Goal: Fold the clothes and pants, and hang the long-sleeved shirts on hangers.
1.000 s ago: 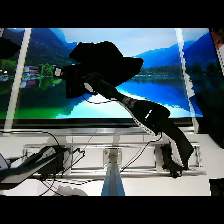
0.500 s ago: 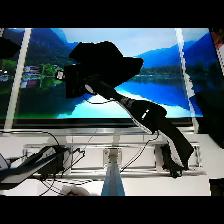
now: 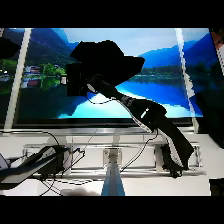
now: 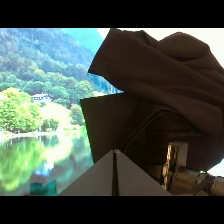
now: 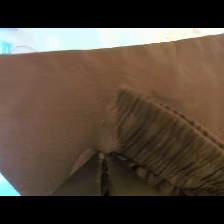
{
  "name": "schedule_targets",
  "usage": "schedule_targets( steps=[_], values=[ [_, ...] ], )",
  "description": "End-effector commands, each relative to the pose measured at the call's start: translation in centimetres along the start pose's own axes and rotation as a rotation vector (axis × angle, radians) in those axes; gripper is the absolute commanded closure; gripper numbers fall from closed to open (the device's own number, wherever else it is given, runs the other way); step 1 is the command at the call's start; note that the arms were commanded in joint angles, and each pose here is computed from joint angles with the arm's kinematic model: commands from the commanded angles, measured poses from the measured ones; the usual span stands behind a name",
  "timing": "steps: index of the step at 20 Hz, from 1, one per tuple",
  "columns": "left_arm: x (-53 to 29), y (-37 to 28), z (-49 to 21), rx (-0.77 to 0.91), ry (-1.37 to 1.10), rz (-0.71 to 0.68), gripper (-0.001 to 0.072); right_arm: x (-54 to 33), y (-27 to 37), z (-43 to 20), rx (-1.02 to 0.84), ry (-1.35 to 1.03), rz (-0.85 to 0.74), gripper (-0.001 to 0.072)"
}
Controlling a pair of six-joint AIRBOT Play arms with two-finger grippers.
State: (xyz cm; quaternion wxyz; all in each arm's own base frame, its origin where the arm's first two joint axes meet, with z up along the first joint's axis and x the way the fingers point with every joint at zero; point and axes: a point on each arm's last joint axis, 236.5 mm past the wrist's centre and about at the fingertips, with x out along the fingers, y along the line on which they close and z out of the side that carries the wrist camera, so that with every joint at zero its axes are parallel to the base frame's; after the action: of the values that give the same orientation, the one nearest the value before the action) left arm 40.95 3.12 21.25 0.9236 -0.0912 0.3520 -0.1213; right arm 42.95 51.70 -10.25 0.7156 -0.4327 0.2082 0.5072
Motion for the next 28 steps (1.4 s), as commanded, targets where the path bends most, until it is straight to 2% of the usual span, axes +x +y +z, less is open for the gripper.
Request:
schedule_targets(
  steps=[1, 5, 10, 11, 12, 16, 17, 18, 19, 20, 23, 28],
  values=[
    [0.0, 0.0, 0.0, 0.001, 0.001, 0.000, 0.0700, 0.0, 0.3, 0.0, -0.023, 0.001, 0.011, 0.0695],
    [0.0, 0.0, 0.1, 0.000, -0.002, 0.001, 0.0700, -2.5, -2.6, 1.0, 0.015, -0.018, -0.037, 0.0695],
    [0.0, 0.2, 1.0, -0.005, -0.043, 0.006, 0.0699, -10.5, -10.6, 2.3, 0.320, -0.087, -0.151, 0.0695],
    [0.0, 0.3, 0.9, -0.005, -0.039, 0.009, 0.0668, -12.4, -12.1, 1.9, 0.382, -0.089, -0.168, 0.0695],
    [0.2, 0.8, 0.6, -0.022, -0.027, 0.023, 0.0582, -14.4, -13.5, 1.0, 0.449, -0.078, -0.178, 0.0695],
    [2.2, 3.3, -5.1, -0.083, 0.147, 0.079, 0.0555, -22.1, -17.2, -3.7, 0.604, 0.018, -0.198, 0.0696],
    [3.1, 3.4, -7.8, -0.122, 0.220, 0.066, 0.0477, -23.8, -18.0, -4.8, 0.627, 0.032, -0.210, 0.0696],
    [4.1, 3.4, -10.6, -0.181, 0.284, 0.050, 0.0338, -25.6, -19.0, -6.0, 0.657, 0.041, -0.228, 0.0696],
    [5.1, 3.3, -13.3, -0.243, 0.342, 0.037, 0.0239, -27.0, -19.7, -6.9, 0.689, 0.041, -0.236, 0.0696],
    [6.1, 2.7, -16.3, -0.303, 0.402, 0.006, 0.0201, -28.2, -20.2, -7.5, 0.736, 0.032, -0.236, 0.0696],
    [8.7, 0.6, -23.1, -0.424, 0.497, -0.101, 0.0200, -29.8, -20.3, -9.3, 0.808, 0.043, -0.206, 0.0696],
    [13.5, -0.8, -27.2, -0.637, 0.409, -0.191, 0.0196, -29.9, -20.2, -9.8, 0.822, 0.053, -0.194, 0.0696]
  ],
)
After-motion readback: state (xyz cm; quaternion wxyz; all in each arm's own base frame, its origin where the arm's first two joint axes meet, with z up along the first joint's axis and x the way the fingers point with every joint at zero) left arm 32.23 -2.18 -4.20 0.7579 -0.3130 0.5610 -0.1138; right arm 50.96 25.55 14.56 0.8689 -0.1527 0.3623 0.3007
